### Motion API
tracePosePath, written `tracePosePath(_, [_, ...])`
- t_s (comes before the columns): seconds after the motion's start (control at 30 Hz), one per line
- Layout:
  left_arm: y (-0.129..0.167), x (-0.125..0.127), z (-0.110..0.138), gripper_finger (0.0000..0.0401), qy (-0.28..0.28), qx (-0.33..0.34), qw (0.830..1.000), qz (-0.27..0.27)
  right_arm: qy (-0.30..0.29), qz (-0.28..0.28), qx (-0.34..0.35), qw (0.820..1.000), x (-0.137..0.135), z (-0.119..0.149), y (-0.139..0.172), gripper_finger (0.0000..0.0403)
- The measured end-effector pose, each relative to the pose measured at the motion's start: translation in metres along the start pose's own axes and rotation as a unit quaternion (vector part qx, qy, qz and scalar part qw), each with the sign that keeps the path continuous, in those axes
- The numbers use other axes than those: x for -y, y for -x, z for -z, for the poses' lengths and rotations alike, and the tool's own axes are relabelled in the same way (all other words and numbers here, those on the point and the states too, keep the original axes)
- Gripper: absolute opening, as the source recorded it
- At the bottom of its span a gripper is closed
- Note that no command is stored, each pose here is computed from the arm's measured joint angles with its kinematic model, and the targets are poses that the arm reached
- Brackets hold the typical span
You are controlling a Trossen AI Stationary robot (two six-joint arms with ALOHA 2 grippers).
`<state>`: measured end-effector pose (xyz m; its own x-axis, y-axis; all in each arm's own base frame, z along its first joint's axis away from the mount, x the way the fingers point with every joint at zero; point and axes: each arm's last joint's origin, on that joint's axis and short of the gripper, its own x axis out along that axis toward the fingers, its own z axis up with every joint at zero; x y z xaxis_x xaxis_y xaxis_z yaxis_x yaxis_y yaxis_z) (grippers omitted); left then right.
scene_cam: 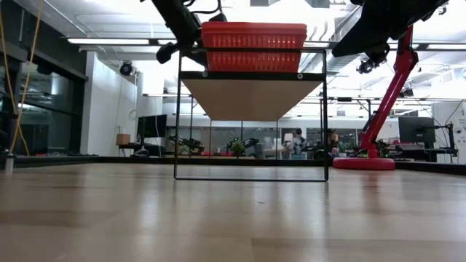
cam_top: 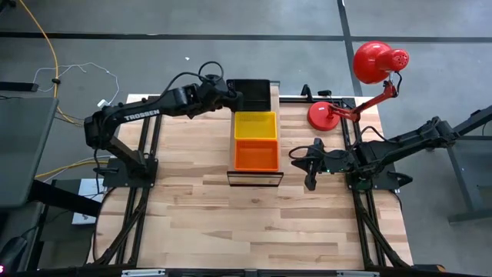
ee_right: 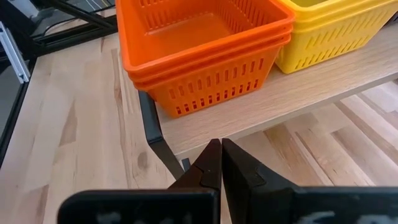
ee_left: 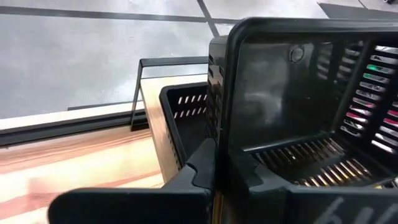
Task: Stack baskets on shelf by color
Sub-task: Stack the black bin on the black bins on the shelf
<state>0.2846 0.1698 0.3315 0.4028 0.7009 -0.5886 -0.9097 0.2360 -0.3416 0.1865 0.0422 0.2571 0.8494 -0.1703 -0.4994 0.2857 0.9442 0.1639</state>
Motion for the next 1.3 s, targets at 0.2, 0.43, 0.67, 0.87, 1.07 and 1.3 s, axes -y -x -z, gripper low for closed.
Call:
tracePosePath(0.2, [-0.0006,0.0,0.0004,0.0,0.0,-0.001,1.0,0.0,0.0,0.0,0.0,1.0,0.0,0.0,0.0,0.0])
tracePosePath(0.43, [0.0,0.0011,0.0014,0.0,-0.004,-0.002,1.0,0.003,0.0,0.0,0.0,1.0,0.0,0.0,0.0,0.0])
tracePosePath(0.67, [0.0,0.0012,0.0016,0.0,-0.005,-0.002,1.0,0.003,0.0,0.0,0.0,1.0,0.0,-0.0001,0.0,0.0])
tracePosePath(0.87, [0.0,0.0013,0.0016,0.0,-0.004,-0.003,1.0,0.004,0.0,0.0,0.0,1.0,0.0,0.0,0.0,0.0])
tracePosePath(1.07, [0.0001,0.0014,0.0017,0.0,-0.005,-0.005,1.0,0.007,0.0,0.0,0.0,1.0,0.0,0.0,0.0,0.0])
tracePosePath(1.3, [0.0002,0.0016,0.0019,0.0,-0.005,-0.006,1.0,0.008,0.0,0.0,0.0,1.0,0.0,0.0,0.0,0.0])
